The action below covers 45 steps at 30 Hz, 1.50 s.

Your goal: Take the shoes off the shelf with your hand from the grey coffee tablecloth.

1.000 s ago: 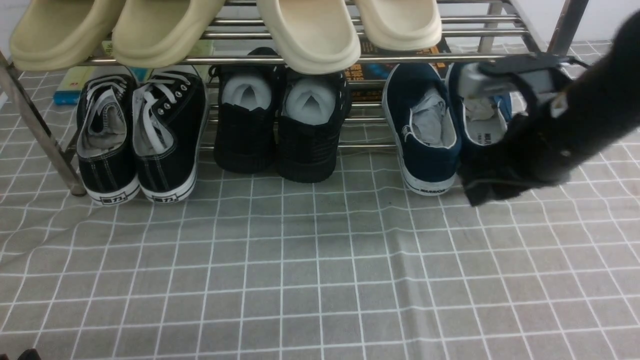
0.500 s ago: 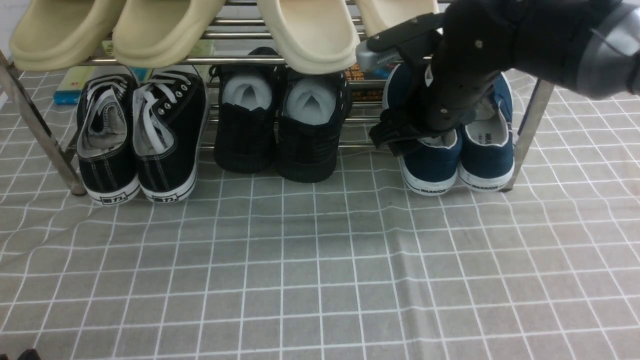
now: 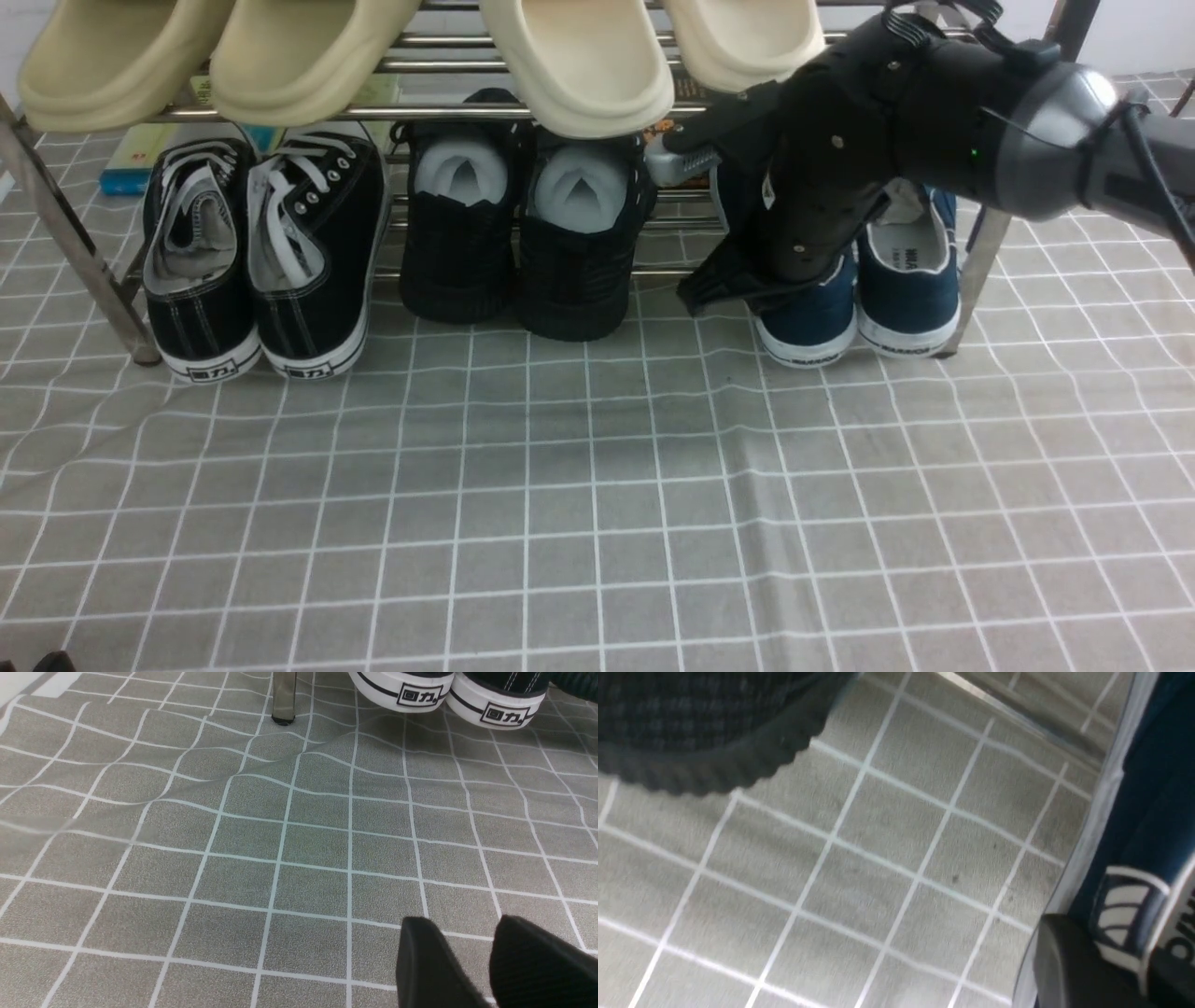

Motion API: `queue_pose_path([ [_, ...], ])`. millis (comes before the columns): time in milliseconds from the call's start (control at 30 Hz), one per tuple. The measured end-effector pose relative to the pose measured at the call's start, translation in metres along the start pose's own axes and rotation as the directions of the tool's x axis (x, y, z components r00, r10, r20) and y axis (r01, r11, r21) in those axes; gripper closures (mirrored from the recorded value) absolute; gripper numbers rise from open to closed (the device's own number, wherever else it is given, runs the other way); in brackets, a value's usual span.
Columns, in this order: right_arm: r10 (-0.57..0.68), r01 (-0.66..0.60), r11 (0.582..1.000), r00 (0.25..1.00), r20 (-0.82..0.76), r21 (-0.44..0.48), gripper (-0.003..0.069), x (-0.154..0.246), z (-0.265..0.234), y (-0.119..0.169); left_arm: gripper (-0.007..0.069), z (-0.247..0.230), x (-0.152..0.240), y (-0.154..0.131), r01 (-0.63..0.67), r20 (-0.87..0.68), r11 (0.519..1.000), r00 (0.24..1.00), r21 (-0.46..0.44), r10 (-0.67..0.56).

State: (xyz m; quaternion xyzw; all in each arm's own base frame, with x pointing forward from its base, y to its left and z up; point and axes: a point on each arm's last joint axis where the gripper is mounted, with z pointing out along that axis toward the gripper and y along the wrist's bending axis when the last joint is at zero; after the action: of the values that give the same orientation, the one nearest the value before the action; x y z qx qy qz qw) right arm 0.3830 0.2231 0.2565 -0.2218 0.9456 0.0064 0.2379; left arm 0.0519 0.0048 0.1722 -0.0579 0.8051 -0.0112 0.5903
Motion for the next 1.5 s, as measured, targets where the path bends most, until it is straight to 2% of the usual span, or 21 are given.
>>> queue_pose_path([
  [200, -0.016, 0.016, 1.0, 1.0, -0.025, -0.017, 0.0634, 0.005, -0.039, 0.009, 0.0385, 0.0, 0.0, 0.0, -0.001, 0.0, 1.0, 1.0, 0.0, 0.001],
  [533, -0.033, 0.02, 0.994, 0.993, -0.116, -0.11, 0.0634, 0.028, -0.105, 0.029, 0.0385, 0.0, 0.0, 0.0, -0.002, 0.0, 1.0, 1.0, -0.001, 0.002],
  [700, -0.091, 0.07, 0.985, 0.988, -0.127, -0.159, 0.0634, 0.058, -0.126, 0.057, 0.0385, 0.0, 0.0, 0.0, -0.002, 0.0, 1.0, 1.0, -0.001, 0.002],
  [833, -0.093, 0.054, 0.98, 0.976, -0.196, -0.192, 0.0634, 0.095, -0.129, 0.08, 0.0385, 0.0, 0.0, 0.0, -0.002, 0.0, 1.0, 1.0, -0.001, 0.002],
  [1000, -0.071, 0.027, 0.977, 0.976, -0.208, -0.209, 0.0634, 0.125, -0.116, 0.099, 0.0385, 0.0, 0.0, 0.0, -0.002, 0.0, 1.0, 1.0, -0.001, 0.002],
  [1400, -0.061, 0.03, 0.977, 0.988, -0.14, -0.213, 0.0631, 0.125, -0.073, 0.116, 0.0385, 0.0, 0.0, 0.0, -0.002, 0.0, 1.0, 1.0, -0.001, 0.002],
  [1500, -0.021, -0.009, 0.979, 0.989, -0.143, -0.204, 0.063, 0.122, -0.062, 0.117, 0.0385, 0.0, 0.0, 0.0, -0.002, 0.0, 1.0, 1.0, -0.001, 0.002],
])
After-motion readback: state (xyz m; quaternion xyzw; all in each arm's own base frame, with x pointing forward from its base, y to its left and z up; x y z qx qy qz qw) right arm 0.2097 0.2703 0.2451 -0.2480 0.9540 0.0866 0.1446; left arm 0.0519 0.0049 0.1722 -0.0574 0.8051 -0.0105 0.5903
